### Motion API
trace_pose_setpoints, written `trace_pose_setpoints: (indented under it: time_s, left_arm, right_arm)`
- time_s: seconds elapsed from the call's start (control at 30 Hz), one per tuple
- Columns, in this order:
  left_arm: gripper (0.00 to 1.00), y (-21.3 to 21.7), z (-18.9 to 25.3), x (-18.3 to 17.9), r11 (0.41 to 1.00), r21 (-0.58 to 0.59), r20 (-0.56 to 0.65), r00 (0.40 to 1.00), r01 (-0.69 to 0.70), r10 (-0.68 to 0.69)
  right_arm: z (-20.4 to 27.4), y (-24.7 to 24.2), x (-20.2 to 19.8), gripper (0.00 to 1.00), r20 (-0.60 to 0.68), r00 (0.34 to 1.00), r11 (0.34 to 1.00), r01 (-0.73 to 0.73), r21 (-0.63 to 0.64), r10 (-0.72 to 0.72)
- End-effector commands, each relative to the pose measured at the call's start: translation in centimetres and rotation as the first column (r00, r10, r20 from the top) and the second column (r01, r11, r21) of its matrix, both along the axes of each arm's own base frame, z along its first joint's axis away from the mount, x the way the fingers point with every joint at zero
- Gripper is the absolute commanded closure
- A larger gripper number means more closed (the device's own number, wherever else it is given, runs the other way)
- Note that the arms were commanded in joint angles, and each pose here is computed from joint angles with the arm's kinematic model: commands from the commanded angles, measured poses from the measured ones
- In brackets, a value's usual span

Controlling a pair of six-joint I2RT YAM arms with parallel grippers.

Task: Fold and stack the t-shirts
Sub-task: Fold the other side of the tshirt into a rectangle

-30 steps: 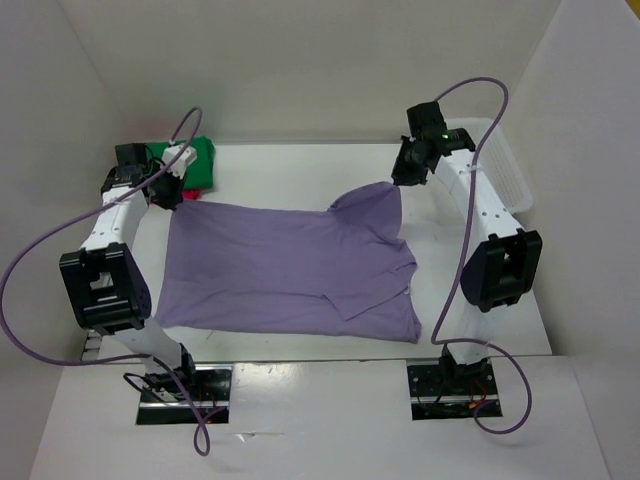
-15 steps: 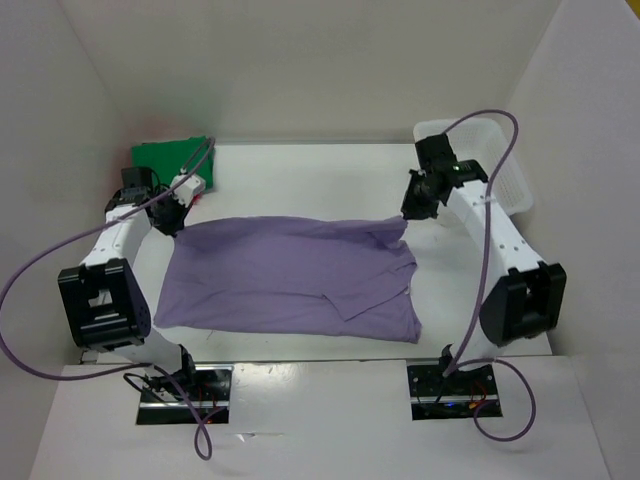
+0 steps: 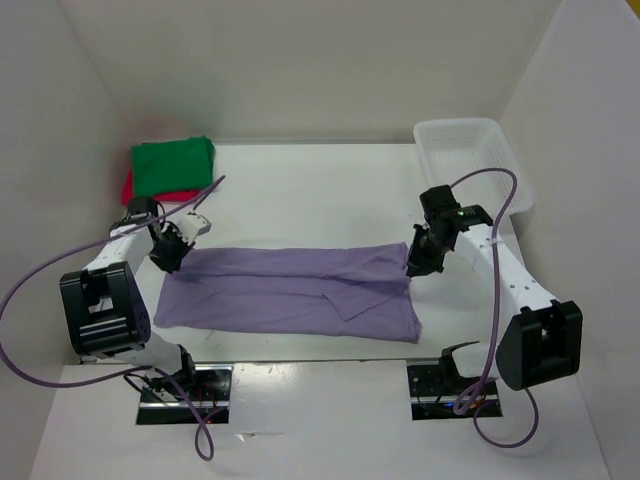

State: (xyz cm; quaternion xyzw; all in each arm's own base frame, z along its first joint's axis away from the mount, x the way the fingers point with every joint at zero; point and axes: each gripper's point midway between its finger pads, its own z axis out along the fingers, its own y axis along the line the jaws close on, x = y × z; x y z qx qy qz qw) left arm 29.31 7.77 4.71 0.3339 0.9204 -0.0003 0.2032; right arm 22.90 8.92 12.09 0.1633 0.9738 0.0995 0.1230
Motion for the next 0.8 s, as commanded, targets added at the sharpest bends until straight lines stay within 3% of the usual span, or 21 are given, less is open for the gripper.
trace_pose_setpoints:
  time_s: [0.0,0.6,0.63,0.67,0.7,0.77]
  left_arm:
    - [1.0,0.5,-0.8,0.0,0.999,0.019,-0.023,0.999,0.026,-0.026]
    - [0.99,0.7,-0.8,-1.4,0.998,0.041,-0.074,0.996,0.051,-0.048]
    - [0.95,0.6,-0.9,-1.6,0.998,0.038,-0.084,0.995,0.051,-0.048]
    - [0.72,0.6,-0.9,-1.9,0.998,0.036,-0.095,0.994,0.06,-0.057]
    - [0.59,0.2,-1.0,-2.5,0.998,0.018,-0.117,0.991,0.063,-0.061]
    - [0.47,0.3,-0.6,-2.6,0.998,0.013,-0.114,0.991,0.068,-0.066]
  right_arm:
    - [0.4,0.7,-0.3,1.0,0.011,1.0,0.999,-0.002,0.042,0.002]
    - [-1.0,0.1,-4.0,1.0,-0.117,0.993,0.999,-0.024,-0.023,0.021]
    - [-1.0,0.2,-4.1,1.0,-0.117,0.993,0.999,-0.033,-0.023,0.03]
    - [-1.4,0.0,-4.9,1.0,-0.15,0.988,0.999,-0.034,-0.031,0.029]
    - [-1.4,0.2,-5.0,0.94,-0.149,0.988,0.998,-0.042,-0.043,0.036]
    - [-1.5,0.2,-5.9,0.78,-0.175,0.984,0.997,-0.053,-0.058,0.042]
